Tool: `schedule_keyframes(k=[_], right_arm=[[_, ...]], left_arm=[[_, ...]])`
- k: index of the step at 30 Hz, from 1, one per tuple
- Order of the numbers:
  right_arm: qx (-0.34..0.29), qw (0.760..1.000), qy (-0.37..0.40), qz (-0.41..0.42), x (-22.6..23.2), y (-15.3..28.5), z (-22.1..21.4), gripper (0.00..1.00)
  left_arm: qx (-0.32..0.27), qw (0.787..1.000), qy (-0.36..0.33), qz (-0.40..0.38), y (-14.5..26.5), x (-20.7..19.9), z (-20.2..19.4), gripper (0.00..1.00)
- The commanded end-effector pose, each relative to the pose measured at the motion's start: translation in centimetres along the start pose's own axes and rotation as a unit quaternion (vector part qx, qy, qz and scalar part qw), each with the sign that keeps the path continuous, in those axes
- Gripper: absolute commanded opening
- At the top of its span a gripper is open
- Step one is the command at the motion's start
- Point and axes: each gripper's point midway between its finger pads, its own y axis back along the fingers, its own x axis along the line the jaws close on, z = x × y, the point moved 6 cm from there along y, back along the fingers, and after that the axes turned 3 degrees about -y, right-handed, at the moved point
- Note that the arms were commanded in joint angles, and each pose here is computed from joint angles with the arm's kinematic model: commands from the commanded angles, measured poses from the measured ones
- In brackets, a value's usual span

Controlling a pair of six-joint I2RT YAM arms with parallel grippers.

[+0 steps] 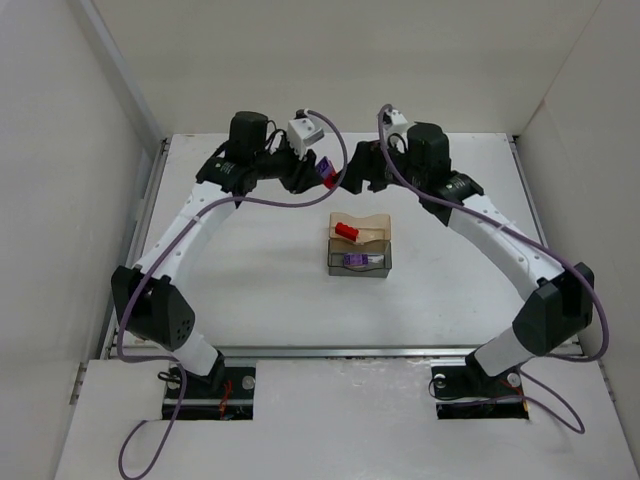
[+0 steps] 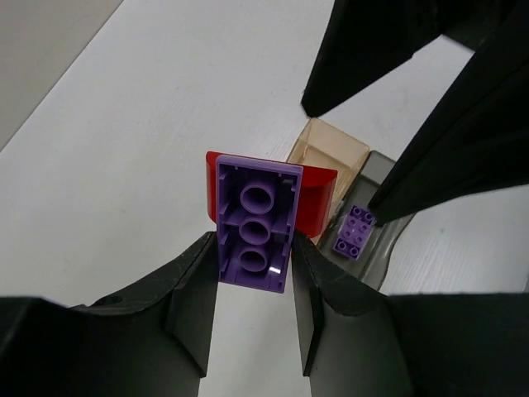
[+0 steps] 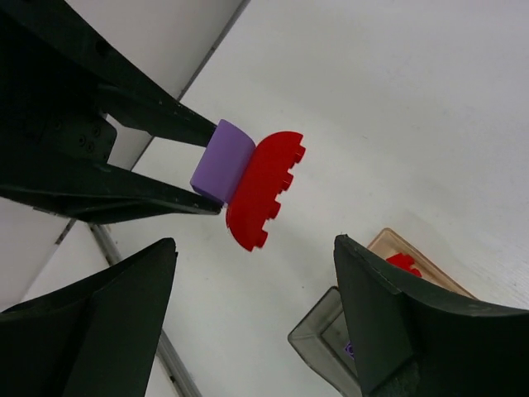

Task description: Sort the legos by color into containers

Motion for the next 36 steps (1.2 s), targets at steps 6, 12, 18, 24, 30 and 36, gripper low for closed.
schedule_keyframes(k=[6, 12, 18, 24, 30, 36], right_arm=[[0.006, 0.999, 0.012, 0.051, 2.6, -1.7, -0.2, 0.69], [-0.007, 0.999, 0.016, 0.042, 2.9, -1.6, 0.2, 0.64], [-0.005, 0.999, 0.01, 0.036, 2.4, -2.5, 0.0, 0.49], [-0.018, 1.0, 0.016, 0.021, 2.2, -2.3, 0.4, 0.19], [-0.018, 1.0, 0.004, -0.016, 0.9, -2.0, -0.7, 0.0], [0.086, 0.983, -0.009, -0.162, -8.3, -0.4, -8.3, 0.0]], left_arm=[[-0.017, 0.999, 0.036, 0.004, 0.1, -1.5, 1.5, 0.0], [-0.021, 1.0, 0.0, -0.016, 0.0, -2.5, 1.9, 0.0], [-0.014, 1.0, -0.014, -0.023, -0.1, -3.5, 1.0, 0.0], [-0.009, 0.999, -0.024, -0.02, 0.1, -3.5, 0.8, 0.0], [-0.016, 1.0, -0.009, 0.002, 0.2, -2.8, 1.1, 0.0], [-0.059, 0.998, 0.014, 0.022, 1.7, -0.9, 2.6, 0.0]])
